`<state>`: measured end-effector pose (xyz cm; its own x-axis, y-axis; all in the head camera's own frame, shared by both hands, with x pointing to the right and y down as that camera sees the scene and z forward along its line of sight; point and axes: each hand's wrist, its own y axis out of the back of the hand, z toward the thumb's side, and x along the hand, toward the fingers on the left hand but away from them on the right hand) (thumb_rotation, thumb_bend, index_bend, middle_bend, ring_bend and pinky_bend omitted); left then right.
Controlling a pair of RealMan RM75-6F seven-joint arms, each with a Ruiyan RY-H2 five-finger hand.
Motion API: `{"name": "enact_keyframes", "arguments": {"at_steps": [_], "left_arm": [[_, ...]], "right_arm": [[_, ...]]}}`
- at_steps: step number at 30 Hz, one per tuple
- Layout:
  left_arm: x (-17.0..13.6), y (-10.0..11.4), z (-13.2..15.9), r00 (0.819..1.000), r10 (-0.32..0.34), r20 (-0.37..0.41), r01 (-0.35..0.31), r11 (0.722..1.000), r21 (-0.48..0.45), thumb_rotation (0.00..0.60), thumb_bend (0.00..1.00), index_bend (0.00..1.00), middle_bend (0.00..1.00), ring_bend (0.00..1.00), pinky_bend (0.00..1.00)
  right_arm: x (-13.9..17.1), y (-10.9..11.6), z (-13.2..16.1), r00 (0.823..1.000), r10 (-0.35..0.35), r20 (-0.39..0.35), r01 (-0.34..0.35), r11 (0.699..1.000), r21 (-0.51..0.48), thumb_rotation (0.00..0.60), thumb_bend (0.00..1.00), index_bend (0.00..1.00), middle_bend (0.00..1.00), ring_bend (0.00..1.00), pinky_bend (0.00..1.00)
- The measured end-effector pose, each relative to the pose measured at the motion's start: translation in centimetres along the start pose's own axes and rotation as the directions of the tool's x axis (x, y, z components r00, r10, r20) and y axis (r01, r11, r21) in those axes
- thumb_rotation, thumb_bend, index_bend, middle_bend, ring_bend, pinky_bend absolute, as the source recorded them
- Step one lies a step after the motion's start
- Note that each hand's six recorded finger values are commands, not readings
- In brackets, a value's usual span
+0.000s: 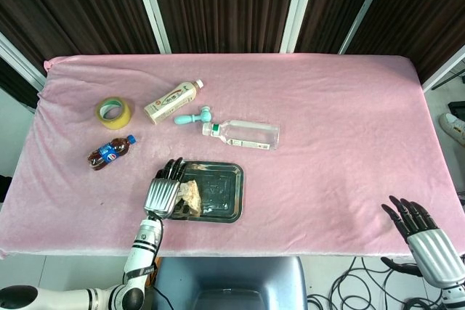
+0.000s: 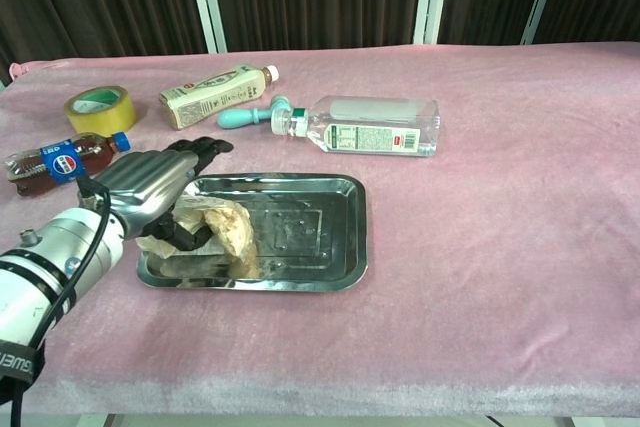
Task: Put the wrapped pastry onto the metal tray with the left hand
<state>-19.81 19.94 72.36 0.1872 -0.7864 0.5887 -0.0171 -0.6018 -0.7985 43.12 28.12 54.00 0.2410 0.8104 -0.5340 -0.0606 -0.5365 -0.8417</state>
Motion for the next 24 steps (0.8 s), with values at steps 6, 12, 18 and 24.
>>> {"name": "enact_keyframes", "arguments": {"at_steps": [6, 12, 18, 24], "left_arm": [[-1.3, 0.8, -1.2, 1.0, -0.019, -0.013, 0.02, 0.998, 0.063, 0.6, 0.32, 0.0, 0.0, 0.0, 0.2], [-4.8, 2.7, -4.1, 0.995, -0.086, -0.044, 0.09, 0.991, 0.102, 0.6, 0.32, 0.0, 0.0, 0.0, 0.21], [-8.9, 3.1, -8.3, 0.978, -0.178, -0.108, 0.194, 0.968, 0.158, 0.6, 0.33, 0.0, 0.0, 0.0, 0.21], [-10.9, 3.4, -10.7, 0.973, -0.163, -0.161, 0.193, 0.962, 0.195, 0.6, 0.33, 0.0, 0.0, 0.0, 0.22]], "right_arm": [[0.0, 0.1, 0.0, 1.0, -0.002, 0.0, 0.002, 1.0, -0.004, 0.6, 0.03, 0.0, 0.0, 0.0, 0.22], [0.0, 0.2, 0.0, 1.0, -0.007, 0.001, 0.007, 1.0, -0.009, 0.6, 0.03, 0.0, 0.0, 0.0, 0.22], [-0.1, -0.1, 0.1, 1.0, 0.007, 0.003, -0.007, 1.0, 0.001, 0.6, 0.03, 0.0, 0.0, 0.0, 0.22], [-0.2, 0.0, 0.0, 1.0, 0.006, 0.006, -0.006, 1.0, -0.003, 0.6, 0.03, 0.0, 0.0, 0.0, 0.22]]}}
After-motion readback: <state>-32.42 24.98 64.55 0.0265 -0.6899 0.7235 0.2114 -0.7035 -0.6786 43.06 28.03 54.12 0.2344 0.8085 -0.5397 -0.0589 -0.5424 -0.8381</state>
